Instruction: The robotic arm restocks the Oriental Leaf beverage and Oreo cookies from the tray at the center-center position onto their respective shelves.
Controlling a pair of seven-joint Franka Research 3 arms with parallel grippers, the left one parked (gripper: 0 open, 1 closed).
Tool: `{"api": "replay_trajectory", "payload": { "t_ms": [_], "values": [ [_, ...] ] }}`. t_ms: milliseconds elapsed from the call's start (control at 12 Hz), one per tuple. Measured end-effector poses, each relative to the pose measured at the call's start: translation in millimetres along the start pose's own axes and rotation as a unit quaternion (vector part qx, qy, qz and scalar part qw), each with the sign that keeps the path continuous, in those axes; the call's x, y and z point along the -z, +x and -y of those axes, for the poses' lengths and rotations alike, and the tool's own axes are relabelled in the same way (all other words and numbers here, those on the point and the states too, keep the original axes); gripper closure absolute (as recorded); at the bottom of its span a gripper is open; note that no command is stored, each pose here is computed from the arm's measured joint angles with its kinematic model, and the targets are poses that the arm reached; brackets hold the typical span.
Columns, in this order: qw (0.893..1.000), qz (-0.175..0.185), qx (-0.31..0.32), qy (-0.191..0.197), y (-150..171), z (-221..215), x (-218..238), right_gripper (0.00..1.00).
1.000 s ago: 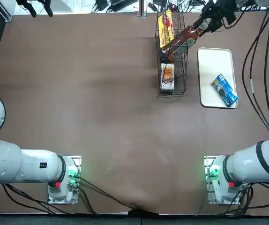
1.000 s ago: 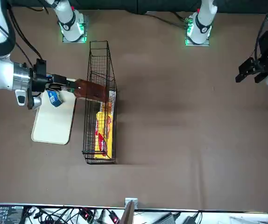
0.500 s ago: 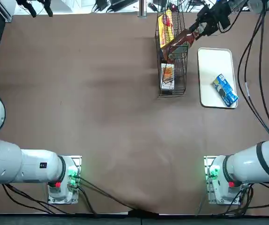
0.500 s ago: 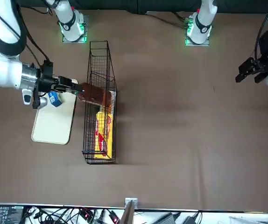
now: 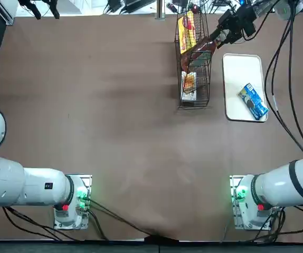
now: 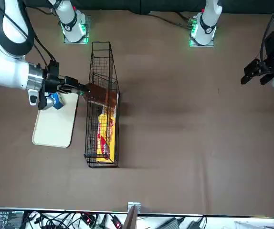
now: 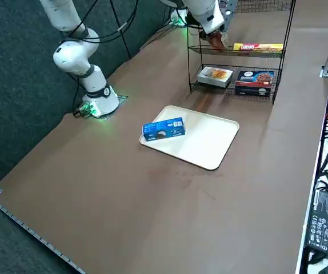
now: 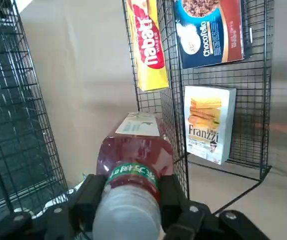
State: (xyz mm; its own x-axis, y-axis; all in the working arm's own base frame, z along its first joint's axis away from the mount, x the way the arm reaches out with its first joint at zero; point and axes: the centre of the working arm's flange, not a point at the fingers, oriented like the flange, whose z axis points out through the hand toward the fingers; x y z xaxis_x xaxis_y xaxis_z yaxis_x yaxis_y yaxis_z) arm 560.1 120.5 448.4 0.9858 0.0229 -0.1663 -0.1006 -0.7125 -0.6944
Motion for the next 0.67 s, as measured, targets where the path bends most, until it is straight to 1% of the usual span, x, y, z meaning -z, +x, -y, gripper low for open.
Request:
{"api": "replay_trajectory", "payload": {
  "t_ms": [667],
  "values": [
    [1.0,0.004,0.012,-0.001,-0.5,1.7,-5.7,0.41]
  ]
}}
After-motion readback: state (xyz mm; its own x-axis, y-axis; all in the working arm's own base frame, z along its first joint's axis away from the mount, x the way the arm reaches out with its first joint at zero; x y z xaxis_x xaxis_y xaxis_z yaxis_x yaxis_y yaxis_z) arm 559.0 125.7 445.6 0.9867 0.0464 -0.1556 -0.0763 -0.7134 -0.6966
